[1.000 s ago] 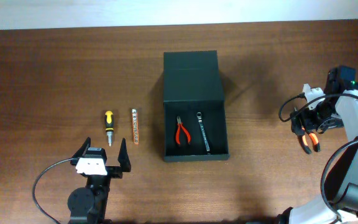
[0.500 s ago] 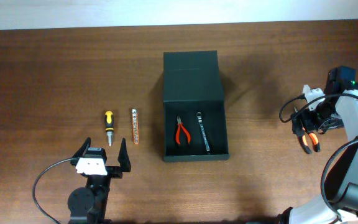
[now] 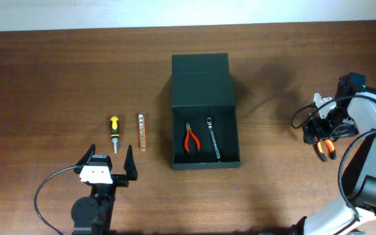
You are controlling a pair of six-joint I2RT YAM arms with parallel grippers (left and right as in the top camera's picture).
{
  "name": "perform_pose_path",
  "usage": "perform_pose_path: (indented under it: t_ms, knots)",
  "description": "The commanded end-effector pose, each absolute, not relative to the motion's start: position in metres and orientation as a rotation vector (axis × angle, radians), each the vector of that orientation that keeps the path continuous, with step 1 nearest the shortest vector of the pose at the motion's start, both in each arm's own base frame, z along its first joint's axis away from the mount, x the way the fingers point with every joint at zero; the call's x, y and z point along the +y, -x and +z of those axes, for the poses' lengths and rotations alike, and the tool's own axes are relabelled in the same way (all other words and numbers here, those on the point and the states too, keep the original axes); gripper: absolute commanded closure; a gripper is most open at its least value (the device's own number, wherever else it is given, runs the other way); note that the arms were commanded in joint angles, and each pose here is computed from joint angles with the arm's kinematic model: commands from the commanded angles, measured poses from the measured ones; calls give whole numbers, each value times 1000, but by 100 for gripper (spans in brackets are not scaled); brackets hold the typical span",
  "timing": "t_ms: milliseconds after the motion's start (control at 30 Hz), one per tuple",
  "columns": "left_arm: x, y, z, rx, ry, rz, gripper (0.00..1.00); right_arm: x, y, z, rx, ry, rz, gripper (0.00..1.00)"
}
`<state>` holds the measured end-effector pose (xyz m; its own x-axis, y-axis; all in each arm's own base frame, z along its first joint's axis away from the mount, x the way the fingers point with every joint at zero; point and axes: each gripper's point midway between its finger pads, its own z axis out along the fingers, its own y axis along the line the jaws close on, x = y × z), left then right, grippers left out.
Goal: Pack container
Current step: 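Lower the right gripper onto the long-nose pliers handle and close it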
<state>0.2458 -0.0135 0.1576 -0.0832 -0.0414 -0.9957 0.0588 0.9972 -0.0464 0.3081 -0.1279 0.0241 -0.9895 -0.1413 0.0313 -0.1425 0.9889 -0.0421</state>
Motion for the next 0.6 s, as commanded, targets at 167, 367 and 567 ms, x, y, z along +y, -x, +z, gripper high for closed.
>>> perform_pose_path:
  t_ms: [167, 367, 567]
  knots:
    - [-10, -246, 155, 1656, -18, -57, 1, -132, -308, 21, -3108, -207, 79, 1]
    - [-10, -246, 155, 1656, -18, -57, 1, -133, -311, 14, -3106, -208, 80, 1]
    - [-10, -246, 155, 1657, -18, -57, 1, -133, -311, 5, -3093, -208, 67, 1]
